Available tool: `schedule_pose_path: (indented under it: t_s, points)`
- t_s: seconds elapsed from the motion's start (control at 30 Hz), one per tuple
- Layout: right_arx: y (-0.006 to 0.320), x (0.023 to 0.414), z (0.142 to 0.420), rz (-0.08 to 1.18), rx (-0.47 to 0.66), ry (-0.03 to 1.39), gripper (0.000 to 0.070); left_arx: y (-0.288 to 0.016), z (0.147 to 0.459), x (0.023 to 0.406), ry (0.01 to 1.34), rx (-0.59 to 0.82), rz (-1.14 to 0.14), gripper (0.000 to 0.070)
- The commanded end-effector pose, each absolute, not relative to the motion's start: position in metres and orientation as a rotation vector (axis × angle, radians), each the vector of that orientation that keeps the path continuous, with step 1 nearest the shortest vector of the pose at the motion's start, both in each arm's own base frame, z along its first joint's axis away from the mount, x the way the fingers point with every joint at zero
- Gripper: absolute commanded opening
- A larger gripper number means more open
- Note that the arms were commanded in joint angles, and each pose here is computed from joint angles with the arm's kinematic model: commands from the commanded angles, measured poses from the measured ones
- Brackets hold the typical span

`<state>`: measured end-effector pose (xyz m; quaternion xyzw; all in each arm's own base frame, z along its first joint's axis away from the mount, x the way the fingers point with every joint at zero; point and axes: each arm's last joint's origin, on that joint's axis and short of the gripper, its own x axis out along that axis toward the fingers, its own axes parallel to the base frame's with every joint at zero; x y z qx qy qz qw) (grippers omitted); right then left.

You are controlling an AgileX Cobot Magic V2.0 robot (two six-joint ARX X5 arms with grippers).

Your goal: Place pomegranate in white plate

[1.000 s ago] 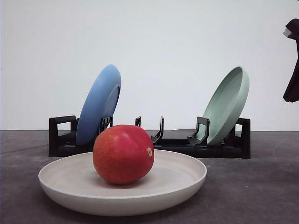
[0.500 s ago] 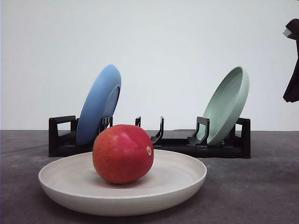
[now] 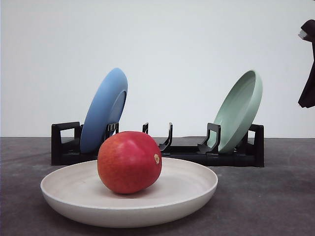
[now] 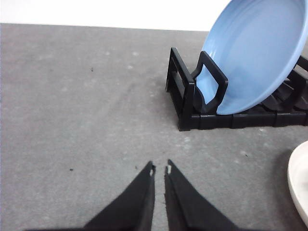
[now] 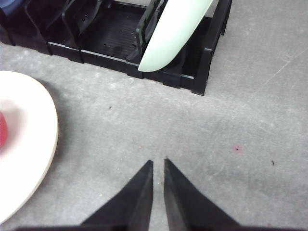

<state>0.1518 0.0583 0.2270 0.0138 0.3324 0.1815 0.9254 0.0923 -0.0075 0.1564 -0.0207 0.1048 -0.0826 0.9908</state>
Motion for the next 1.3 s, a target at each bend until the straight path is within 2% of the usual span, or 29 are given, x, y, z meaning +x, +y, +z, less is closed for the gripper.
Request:
schedule_pose_path:
  t_s: [0.0,0.23,1.2,1.27]
  points:
    - [0.0594,0.153,0.2277,0.38,0.018,0.673,0.0034,-0.007,0.1519,0.0936,0.202,-0.028,-0.151,0.0016]
    - [0.0594,0.153,0.2278,0.38,0.018,0.673,0.0034,-0.005,0.1495,0.0955,0.177,-0.018,-0.082,0.0016]
    - [0.0587,0.1514,0.2298,0.38,0.016,0.658,0.0034,-0.005,0.1494,0.0955,0.179,-0.019,-0.082,0.0016]
    - [0.0571,0.1487,0.2331,0.39,-0.032,0.624,0.0034,-0.005,0.1494,0.0955,0.179,-0.019,-0.082,0.0016]
